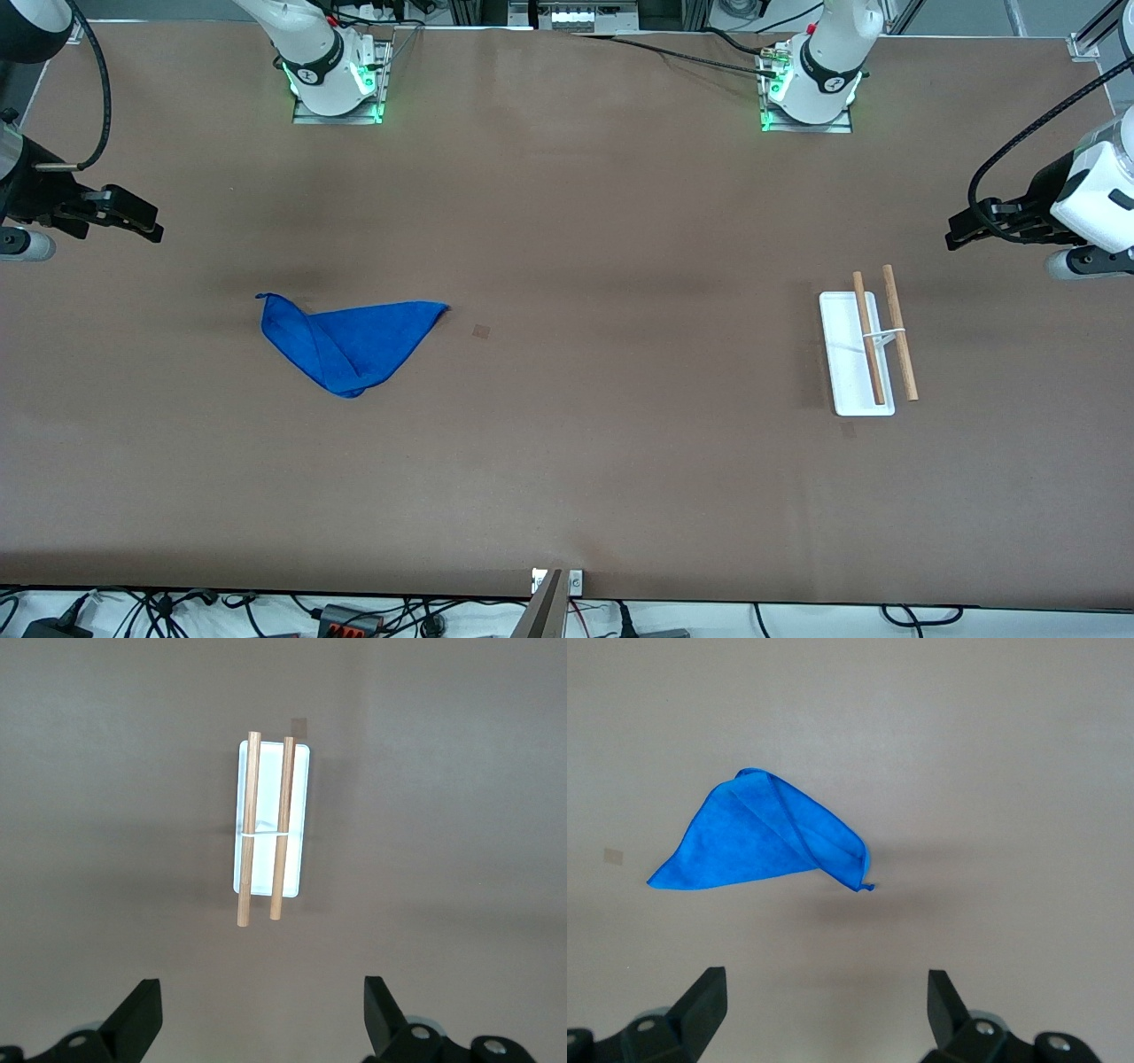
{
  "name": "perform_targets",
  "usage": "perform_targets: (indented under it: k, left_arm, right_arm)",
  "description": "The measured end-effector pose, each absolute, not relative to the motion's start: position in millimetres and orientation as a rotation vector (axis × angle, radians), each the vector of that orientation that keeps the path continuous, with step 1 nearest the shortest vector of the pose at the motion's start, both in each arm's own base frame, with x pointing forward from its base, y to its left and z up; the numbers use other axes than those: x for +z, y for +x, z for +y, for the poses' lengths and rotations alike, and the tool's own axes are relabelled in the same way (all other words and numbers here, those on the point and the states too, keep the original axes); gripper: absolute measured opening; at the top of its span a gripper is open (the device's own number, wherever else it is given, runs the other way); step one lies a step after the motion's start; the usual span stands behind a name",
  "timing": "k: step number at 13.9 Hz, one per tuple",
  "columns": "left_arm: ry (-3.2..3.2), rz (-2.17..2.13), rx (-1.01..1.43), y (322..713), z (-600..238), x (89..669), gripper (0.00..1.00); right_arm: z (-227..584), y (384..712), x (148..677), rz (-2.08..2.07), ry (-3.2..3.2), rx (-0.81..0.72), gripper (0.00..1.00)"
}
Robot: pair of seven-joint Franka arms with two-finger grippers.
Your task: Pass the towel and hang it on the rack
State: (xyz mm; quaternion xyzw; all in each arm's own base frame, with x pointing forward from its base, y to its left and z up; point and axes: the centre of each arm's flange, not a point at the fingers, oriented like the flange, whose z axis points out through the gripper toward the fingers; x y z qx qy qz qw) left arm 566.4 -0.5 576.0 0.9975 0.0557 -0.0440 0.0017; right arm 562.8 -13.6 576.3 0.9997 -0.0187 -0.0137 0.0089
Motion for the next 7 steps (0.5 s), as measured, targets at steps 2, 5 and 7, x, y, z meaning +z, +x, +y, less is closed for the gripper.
perform_targets:
  k: [2, 5, 7]
  left_arm:
    - [3.13, 0.175, -0.138, 566.4, -0.5, 576.0, 1.0]
    - [3.13, 0.171, -0.138, 566.4, -0.5, 576.0, 1.0]
    - [3.13, 0.17, -0.138, 566.4, -0.5, 576.0, 1.0]
  right_arm:
    - [-13.1, 561.2, 575.9, -0.055, 3.123, -0.045, 1.0]
    - [-11.8, 558.6, 573.1, -0.051, 3.123, -0.05, 1.0]
    - [-11.0, 558.6, 572.5, -0.048, 3.123, -0.052, 1.0]
